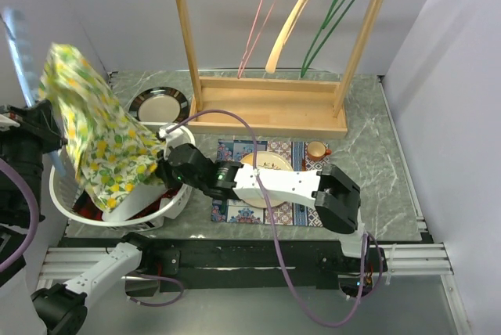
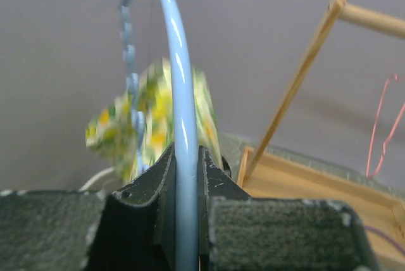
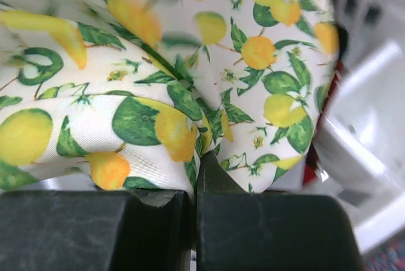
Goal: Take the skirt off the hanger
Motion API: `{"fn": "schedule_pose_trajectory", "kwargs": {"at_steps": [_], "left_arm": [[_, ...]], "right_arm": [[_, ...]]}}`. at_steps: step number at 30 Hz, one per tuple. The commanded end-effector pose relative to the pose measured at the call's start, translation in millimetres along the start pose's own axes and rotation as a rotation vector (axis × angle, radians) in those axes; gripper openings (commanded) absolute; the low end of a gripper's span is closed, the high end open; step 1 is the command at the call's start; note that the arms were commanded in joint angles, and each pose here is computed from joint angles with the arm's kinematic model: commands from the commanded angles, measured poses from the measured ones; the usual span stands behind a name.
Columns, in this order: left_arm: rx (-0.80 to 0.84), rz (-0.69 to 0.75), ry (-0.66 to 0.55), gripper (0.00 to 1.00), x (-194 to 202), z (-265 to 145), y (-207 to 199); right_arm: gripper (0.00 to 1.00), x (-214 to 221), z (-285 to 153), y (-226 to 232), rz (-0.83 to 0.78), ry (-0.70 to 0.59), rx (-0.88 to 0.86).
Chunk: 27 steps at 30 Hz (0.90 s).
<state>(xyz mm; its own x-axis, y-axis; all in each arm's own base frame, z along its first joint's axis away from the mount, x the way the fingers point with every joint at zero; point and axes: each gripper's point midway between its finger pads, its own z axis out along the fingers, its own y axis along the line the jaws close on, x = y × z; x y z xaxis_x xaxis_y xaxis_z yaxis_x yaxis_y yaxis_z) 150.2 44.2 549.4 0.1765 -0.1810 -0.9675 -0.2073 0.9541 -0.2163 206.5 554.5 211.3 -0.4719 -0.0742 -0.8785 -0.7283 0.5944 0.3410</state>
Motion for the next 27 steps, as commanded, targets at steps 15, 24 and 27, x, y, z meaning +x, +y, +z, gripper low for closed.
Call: {"fn": "schedule_pose_trajectory", "kwargs": {"at_steps": [15,24,27], "left_arm": [[0.022,-0.099,-0.176,0.01,-35,12,-13],[0.044,-0.093,-0.122,0.01,-10,16,-18],[0.072,-0.118,-0.136,0.01,-18,11,-21]], "right_arm": [[0.32,-4,-10,-37,0.011,0.113,0.154],[0.62,-44,-52,3,0.064,0.11,-0.02],[0.64,-60,-55,21,0.086,0.105,-0.078]]}}
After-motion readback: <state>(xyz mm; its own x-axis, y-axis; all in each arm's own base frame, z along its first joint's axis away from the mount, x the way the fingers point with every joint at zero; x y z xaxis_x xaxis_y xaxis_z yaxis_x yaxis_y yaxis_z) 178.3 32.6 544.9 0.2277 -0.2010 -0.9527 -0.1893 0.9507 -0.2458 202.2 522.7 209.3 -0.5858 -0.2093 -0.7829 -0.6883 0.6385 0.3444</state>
